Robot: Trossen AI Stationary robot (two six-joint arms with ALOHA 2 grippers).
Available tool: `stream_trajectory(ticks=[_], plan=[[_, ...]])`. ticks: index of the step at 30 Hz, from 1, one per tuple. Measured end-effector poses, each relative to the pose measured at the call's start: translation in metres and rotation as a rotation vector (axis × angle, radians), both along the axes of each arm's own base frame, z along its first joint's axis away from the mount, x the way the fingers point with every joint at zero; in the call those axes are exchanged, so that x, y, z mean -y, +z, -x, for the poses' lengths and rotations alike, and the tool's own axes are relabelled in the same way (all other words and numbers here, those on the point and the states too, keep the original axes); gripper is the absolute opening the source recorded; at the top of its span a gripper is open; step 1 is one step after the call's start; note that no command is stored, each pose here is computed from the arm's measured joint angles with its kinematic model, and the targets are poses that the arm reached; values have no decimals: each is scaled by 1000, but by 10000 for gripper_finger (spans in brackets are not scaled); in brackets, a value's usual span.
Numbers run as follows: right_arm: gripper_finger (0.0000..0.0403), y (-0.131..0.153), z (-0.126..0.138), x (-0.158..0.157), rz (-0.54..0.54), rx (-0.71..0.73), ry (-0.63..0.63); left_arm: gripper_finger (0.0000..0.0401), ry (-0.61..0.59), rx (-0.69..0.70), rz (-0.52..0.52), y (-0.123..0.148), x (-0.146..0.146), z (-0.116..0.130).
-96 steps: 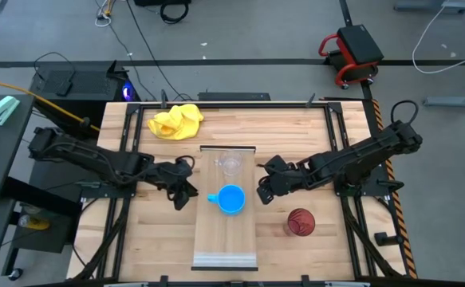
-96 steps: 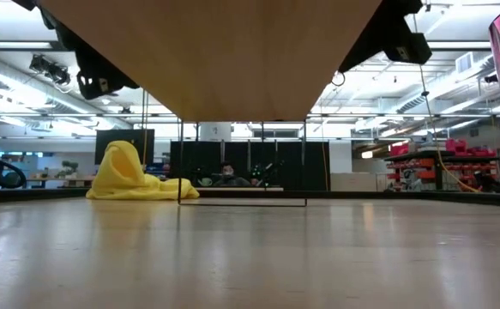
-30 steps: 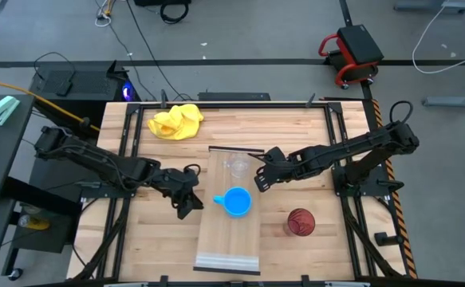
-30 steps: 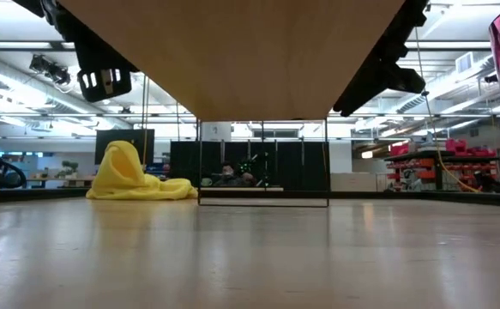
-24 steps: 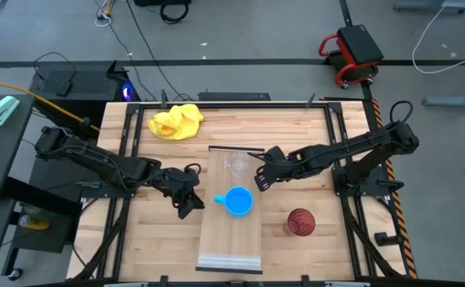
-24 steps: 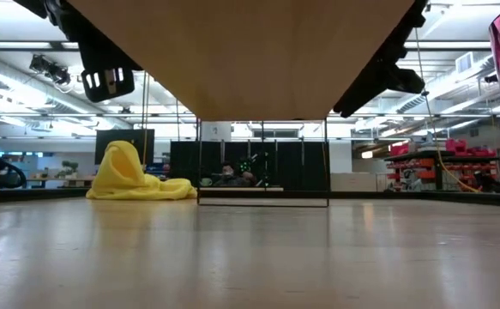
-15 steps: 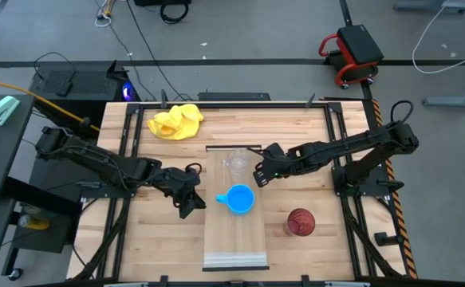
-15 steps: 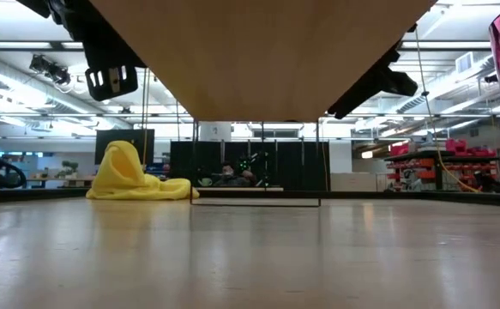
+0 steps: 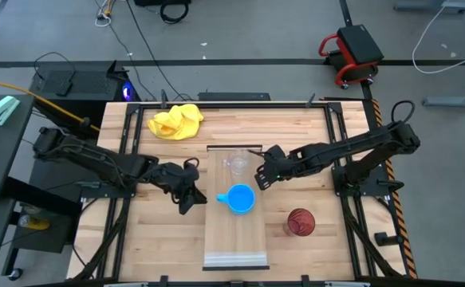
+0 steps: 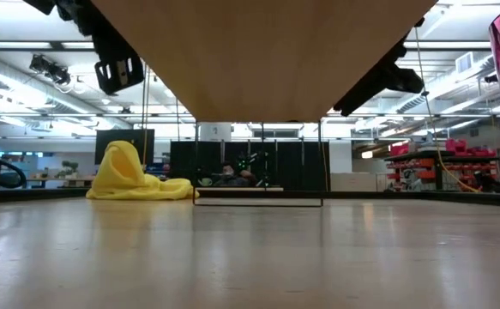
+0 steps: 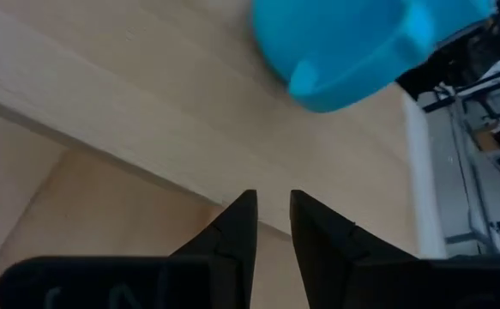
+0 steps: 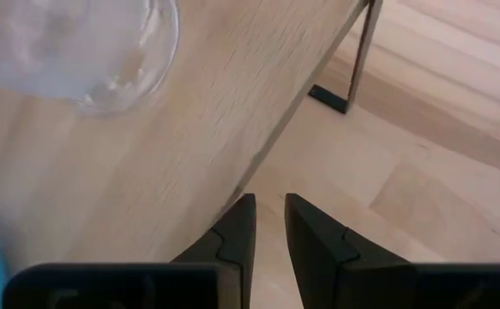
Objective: Stack small to large cups/mugs on shelf
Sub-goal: Move the shelf to the center of the table, then put the red cup on the shelf
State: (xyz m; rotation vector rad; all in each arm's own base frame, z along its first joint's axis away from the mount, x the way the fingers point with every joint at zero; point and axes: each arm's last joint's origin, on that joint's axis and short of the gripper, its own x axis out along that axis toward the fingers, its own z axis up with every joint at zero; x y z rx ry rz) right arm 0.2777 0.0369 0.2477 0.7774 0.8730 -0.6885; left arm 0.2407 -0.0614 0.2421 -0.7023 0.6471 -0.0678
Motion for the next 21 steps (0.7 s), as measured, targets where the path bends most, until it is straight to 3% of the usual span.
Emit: stream_trajectory(ticks=[6,13,21], plan=[[73,22,14,2,-17,59,-15,80,22,57,-12,17,-7,14],[73,57,45,-1,-63,198,7,80,118,-93,-132,18,-19,49],[71,114,109,-14,-325,465,22,80,151,-199,-181,16,-25,70]])
